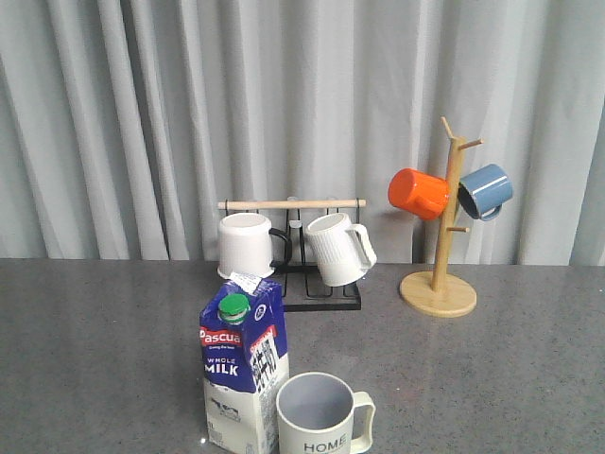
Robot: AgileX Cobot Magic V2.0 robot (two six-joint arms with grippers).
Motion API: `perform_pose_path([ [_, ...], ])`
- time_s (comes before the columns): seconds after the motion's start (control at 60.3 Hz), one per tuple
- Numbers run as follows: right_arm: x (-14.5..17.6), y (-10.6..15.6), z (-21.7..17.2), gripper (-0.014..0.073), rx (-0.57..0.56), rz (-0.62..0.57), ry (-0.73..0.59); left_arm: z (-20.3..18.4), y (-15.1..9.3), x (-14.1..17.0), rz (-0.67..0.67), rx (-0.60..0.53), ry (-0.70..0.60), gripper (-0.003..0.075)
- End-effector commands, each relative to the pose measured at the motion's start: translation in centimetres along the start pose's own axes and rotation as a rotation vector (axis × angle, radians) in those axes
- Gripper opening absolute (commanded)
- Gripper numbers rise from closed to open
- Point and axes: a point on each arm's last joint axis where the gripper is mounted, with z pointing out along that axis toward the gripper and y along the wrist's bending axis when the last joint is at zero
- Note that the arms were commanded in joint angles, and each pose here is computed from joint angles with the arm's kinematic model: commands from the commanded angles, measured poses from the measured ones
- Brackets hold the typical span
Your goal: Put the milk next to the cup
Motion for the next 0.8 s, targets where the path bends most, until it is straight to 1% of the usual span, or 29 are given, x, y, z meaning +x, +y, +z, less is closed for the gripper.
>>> perform_pose_path([
  [0.0, -1.4, 0.2, -0.3, -0.0004, -0.014, -0.018, -0.083, 0.0, 0.2, -0.7, 0.011, -0.019, -0.114, -0.0008],
  [0.05, -1.4, 0.2, -0.3, -0.0004, -0.014, -0.018, -0.083, 0.5, 0.3, -0.6, 0.017, -0.037, -0.184, -0.0008],
  [0.133, -1.4, 0.2, -0.3, -0.0004, -0.014, -0.018, -0.083, 1.8, 0.5, 0.9, 0.005, -0.056, -0.282, -0.0008],
  [0.149, -1.4, 0.2, -0.3, -0.0004, -0.014, -0.018, -0.083, 1.8, 0.5, 1.2, 0.002, -0.061, -0.322, -0.0008],
  [0.166, -1.4, 0.2, -0.3, -0.0004, -0.014, -0.018, -0.083, 2.4, 0.6, 1.8, -0.005, -0.068, -0.34, -0.0008],
  [0.182, -1.4, 0.2, -0.3, -0.0004, -0.014, -0.018, -0.083, 2.8, 0.7, 2.8, -0.01, -0.072, -0.33, -0.0008],
  [0.215, -1.4, 0.2, -0.3, -0.0004, -0.014, -0.018, -0.083, 3.3, 0.8, 3.7, -0.018, -0.083, -0.371, -0.0008],
  [0.298, -1.4, 0.2, -0.3, -0.0004, -0.014, -0.018, -0.083, 5.0, 1.0, 7.7, -0.046, -0.115, -0.446, -0.0008],
  [0.315, -1.4, 0.2, -0.3, -0.0004, -0.014, -0.018, -0.083, 4.9, 1.1, 8.0, -0.047, -0.122, -0.472, -0.0008],
  [0.331, -1.4, 0.2, -0.3, -0.0004, -0.014, -0.018, -0.083, 5.7, 1.1, 9.3, -0.053, -0.132, -0.469, -0.0008],
  [0.398, -1.4, 0.2, -0.3, -0.0004, -0.015, -0.018, -0.085, 6.6, 1.3, 12.2, -0.064, -0.164, -0.512, -0.0008],
  [0.431, -1.4, 0.2, -0.3, -0.0004, -0.015, -0.018, -0.085, 7.5, 1.4, 14.1, -0.076, -0.178, -0.513, -0.0008],
  [0.448, -1.4, 0.2, -0.3, -0.0004, -0.015, -0.018, -0.085, 7.4, 1.5, 14.2, -0.087, -0.184, -0.538, -0.0008],
  [0.464, -1.4, 0.2, -0.3, -0.0004, -0.015, -0.018, -0.085, 8.0, 1.5, 15.3, -0.089, -0.19, -0.525, -0.0008],
  [0.53, -1.4, 0.2, -0.3, -0.0004, -0.015, -0.018, -0.085, 8.7, 1.6, 17.5, -0.103, -0.211, -0.533, -0.0008],
  [0.613, -1.4, 0.2, -0.3, -0.0004, -0.015, -0.018, -0.085, 9.3, 1.6, 19.3, -0.104, -0.224, -0.527, -0.0008],
  [0.779, -1.4, 0.2, -0.3, -0.0004, -0.015, -0.018, -0.085, 9.7, 1.6, 21.1, -0.076, -0.239, -0.55, -0.0008],
])
